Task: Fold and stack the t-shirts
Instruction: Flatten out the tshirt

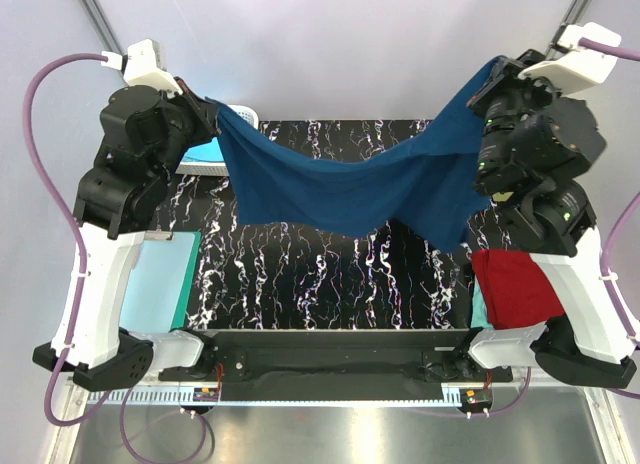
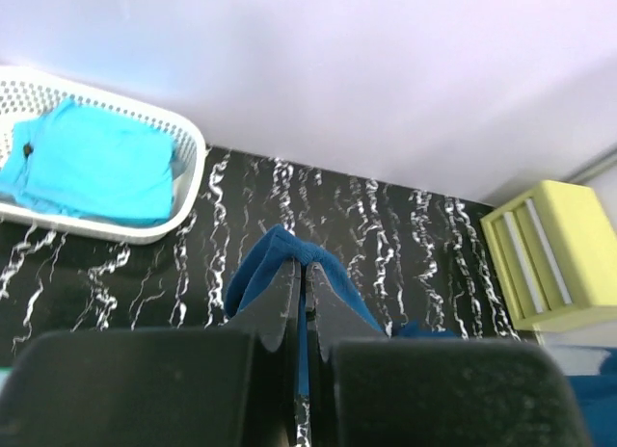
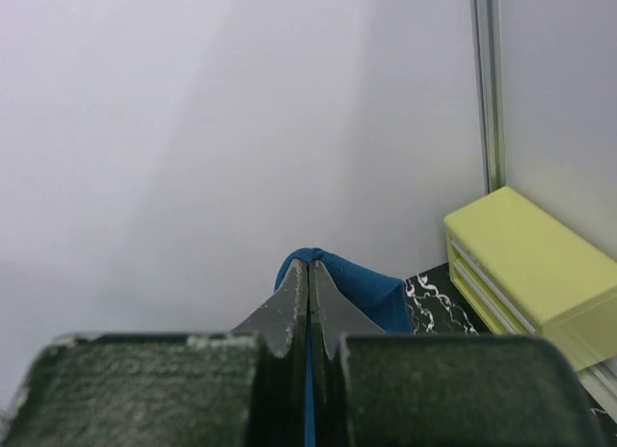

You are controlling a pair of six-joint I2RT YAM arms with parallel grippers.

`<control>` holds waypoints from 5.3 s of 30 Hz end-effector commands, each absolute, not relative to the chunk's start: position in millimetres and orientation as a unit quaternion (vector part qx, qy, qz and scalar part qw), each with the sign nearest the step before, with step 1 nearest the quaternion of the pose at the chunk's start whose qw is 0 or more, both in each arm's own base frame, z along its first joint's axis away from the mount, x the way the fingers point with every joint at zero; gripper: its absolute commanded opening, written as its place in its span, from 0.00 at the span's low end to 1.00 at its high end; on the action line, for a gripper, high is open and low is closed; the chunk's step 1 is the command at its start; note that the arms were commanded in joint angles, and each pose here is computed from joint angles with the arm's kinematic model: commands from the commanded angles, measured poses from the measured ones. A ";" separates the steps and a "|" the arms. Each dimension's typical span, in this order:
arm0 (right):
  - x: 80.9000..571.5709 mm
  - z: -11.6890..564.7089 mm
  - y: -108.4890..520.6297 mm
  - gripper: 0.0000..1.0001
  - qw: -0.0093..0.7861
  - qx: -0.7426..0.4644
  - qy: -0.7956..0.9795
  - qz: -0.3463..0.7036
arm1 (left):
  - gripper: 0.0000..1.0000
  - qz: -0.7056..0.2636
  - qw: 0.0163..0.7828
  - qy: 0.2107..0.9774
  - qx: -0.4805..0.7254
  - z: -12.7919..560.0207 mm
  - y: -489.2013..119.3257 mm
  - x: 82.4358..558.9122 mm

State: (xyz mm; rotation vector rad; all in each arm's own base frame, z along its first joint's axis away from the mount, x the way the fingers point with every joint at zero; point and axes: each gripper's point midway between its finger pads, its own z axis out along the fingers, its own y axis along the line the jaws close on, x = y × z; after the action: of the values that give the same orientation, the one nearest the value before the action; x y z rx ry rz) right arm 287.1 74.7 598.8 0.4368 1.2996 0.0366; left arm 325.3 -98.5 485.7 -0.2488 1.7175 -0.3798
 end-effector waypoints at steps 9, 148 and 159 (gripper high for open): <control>286.0 597.9 65.9 0.00 0.769 0.191 0.610 -0.024 | 0.00 -0.166 0.639 0.746 -0.086 499.5 -112.0 339.4; 264.1 685.6 94.8 0.00 0.831 0.111 0.544 -0.036 | 0.00 0.211 0.747 0.629 0.050 595.3 -118.9 271.1; 265.9 678.6 108.6 0.00 0.839 0.057 0.540 -0.035 | 0.00 -0.033 0.707 0.666 0.236 542.0 -201.2 299.6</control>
State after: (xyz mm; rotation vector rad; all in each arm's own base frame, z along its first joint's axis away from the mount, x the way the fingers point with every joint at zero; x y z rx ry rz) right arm 272.7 106.2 670.8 0.1685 1.1824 -0.1154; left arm 304.9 -179.8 561.7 0.4159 1.4097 0.2838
